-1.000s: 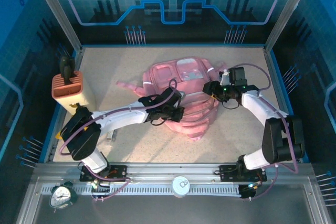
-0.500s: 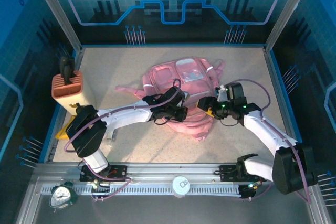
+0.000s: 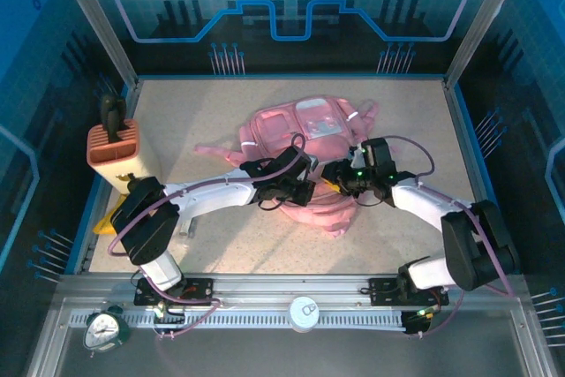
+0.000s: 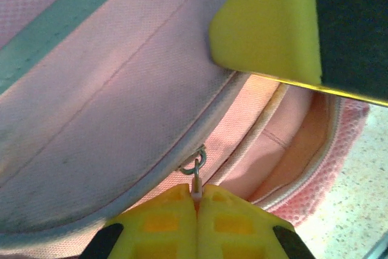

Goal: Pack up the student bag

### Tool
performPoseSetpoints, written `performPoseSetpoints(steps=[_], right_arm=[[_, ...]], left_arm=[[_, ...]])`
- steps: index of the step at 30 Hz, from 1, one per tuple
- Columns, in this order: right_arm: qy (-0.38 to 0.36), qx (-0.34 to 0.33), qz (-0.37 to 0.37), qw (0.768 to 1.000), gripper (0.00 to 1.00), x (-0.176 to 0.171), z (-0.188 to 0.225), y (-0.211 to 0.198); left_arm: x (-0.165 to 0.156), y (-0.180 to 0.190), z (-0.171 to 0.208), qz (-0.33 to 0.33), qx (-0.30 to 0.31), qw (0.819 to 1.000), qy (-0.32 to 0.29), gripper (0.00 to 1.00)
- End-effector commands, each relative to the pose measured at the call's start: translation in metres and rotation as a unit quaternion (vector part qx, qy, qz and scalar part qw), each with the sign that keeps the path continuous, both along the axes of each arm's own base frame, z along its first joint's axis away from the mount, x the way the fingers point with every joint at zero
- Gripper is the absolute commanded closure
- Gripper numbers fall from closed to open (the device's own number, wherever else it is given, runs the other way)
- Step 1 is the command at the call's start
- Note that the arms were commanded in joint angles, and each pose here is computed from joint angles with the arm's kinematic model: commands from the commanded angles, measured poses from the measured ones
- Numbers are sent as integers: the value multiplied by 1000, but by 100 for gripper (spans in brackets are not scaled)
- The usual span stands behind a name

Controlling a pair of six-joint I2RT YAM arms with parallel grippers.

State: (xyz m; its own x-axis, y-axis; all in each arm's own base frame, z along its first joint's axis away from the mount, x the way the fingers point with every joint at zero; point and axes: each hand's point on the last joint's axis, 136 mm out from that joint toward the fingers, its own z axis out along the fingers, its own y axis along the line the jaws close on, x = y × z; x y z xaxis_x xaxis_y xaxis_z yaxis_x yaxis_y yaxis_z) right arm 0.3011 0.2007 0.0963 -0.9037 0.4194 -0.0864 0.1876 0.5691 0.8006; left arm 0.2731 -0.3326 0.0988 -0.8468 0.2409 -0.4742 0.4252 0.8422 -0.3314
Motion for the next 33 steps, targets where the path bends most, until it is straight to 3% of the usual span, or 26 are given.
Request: performPoseSetpoints(steps=[1, 4, 7, 13, 19, 23, 27, 29, 33], right_arm=[[-25, -2, -24, 999, 78, 15, -3, -9], [-25, -16, -32, 999, 91, 17, -7, -20], [-27, -15, -47, 998, 100, 19, -7, -31], [-43, -19, -55, 997, 100, 20, 4, -40], [-49, -17, -64, 997, 100, 21, 14, -44], [-54, -1, -51, 997, 100, 20, 24, -33], [-58, 6, -49, 997, 100, 19, 29, -24], [-58, 12, -56, 997, 100, 19, 31, -25], [-63, 44, -69, 995, 100, 21, 49, -23]], left_arm=[[11, 20, 11, 12, 53, 998, -39, 100], [16, 46, 11, 34, 92, 993, -59, 100], [23, 70, 11, 59, 88, 993, -57, 100], [54, 128, 14, 139, 71, 986, -51, 100], [80, 154, 12, 173, 88, 980, -51, 100], [82, 136, 11, 157, 51, 986, -30, 100], [70, 102, 20, 110, 2, 992, -58, 100], [60, 85, 24, 78, 1, 994, -79, 90], [41, 57, 15, 25, 1, 996, -87, 84]])
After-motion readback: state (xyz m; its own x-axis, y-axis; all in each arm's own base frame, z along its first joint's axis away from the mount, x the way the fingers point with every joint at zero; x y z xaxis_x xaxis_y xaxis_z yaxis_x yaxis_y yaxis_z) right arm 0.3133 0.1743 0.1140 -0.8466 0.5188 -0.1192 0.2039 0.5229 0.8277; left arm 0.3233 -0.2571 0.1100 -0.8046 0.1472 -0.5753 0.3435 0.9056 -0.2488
